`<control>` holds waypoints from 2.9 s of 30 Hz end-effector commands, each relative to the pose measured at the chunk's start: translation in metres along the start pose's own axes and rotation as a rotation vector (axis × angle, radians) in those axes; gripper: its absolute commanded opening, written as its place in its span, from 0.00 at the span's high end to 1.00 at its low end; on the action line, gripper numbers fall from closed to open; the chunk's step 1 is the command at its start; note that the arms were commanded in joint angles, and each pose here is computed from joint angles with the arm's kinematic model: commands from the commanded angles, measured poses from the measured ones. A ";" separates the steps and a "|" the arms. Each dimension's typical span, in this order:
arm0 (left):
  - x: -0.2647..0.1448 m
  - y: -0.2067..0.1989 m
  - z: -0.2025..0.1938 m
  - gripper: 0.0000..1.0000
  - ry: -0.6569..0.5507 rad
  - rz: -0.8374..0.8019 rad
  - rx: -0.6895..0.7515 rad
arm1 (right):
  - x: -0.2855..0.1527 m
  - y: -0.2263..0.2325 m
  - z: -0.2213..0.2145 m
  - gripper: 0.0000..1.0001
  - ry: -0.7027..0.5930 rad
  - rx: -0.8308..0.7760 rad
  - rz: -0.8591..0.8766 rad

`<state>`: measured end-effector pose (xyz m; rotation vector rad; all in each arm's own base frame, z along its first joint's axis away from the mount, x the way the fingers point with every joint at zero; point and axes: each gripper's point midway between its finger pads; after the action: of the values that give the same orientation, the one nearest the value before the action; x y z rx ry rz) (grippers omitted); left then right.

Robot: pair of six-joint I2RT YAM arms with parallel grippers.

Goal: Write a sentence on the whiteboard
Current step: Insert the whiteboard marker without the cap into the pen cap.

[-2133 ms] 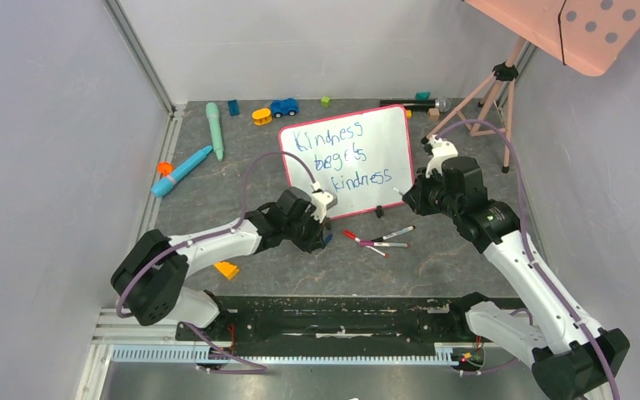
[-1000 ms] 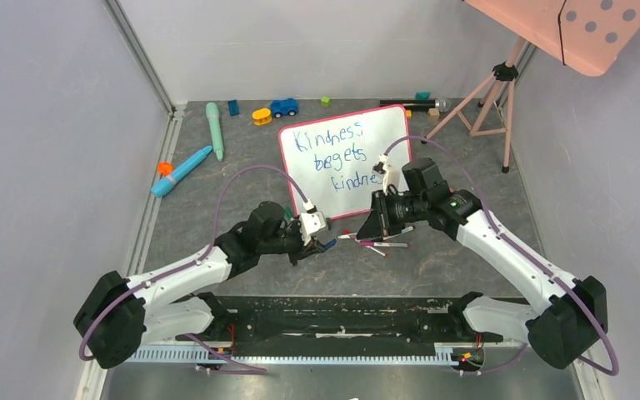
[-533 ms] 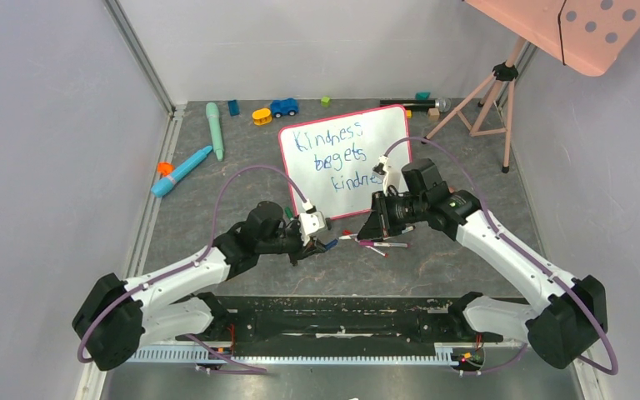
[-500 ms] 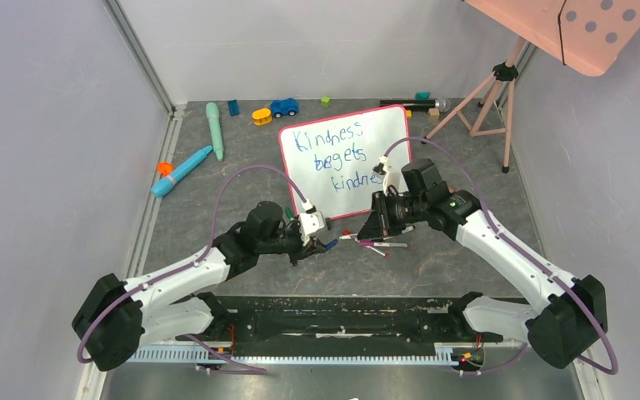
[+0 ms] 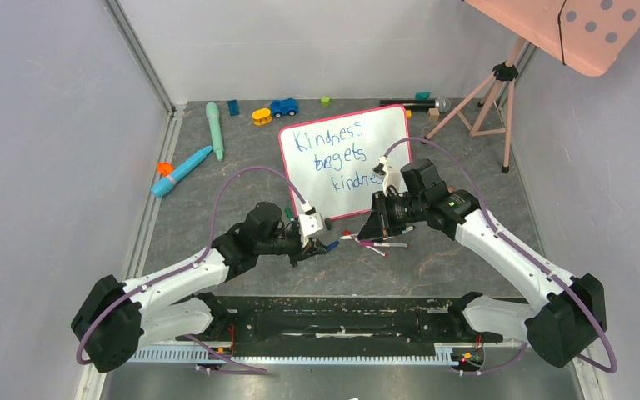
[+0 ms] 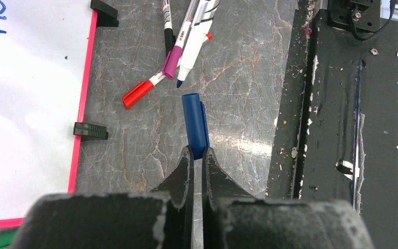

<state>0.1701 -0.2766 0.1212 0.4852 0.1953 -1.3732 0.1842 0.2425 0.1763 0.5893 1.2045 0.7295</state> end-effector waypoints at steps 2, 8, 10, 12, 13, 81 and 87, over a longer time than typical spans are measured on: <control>-0.001 0.005 0.014 0.98 -0.056 0.015 0.075 | -0.001 0.003 0.000 1.00 -0.001 -0.010 0.013; -0.001 0.006 0.015 0.98 -0.055 0.019 0.071 | 0.000 0.002 -0.005 1.00 0.019 -0.004 0.019; -0.001 0.006 0.015 0.98 -0.055 0.022 0.072 | 0.001 0.002 -0.005 1.00 0.023 -0.004 0.020; -0.001 0.006 0.014 0.98 -0.054 0.023 0.074 | 0.001 0.002 -0.006 1.00 0.028 -0.005 0.022; -0.001 0.006 0.015 0.98 -0.054 0.023 0.074 | 0.001 0.002 -0.007 1.00 0.031 -0.004 0.022; 0.023 0.023 0.098 0.98 -0.281 -0.081 0.278 | 0.013 0.003 -0.021 1.00 0.184 0.042 0.014; 0.031 0.029 0.108 0.98 -0.294 -0.068 0.289 | 0.016 -0.003 -0.024 1.00 0.203 0.066 -0.020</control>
<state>0.1617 -0.3025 0.1112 0.5167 0.2102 -1.5607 0.1666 0.2447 0.1579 0.5812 1.3996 0.7206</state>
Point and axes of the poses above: each gripper's point midway between its finger pads, its own x axis out along the fingers, its own y axis along the line the jaws close on, z = x × y, and after that the axes turned 15 degrees about x, right-handed
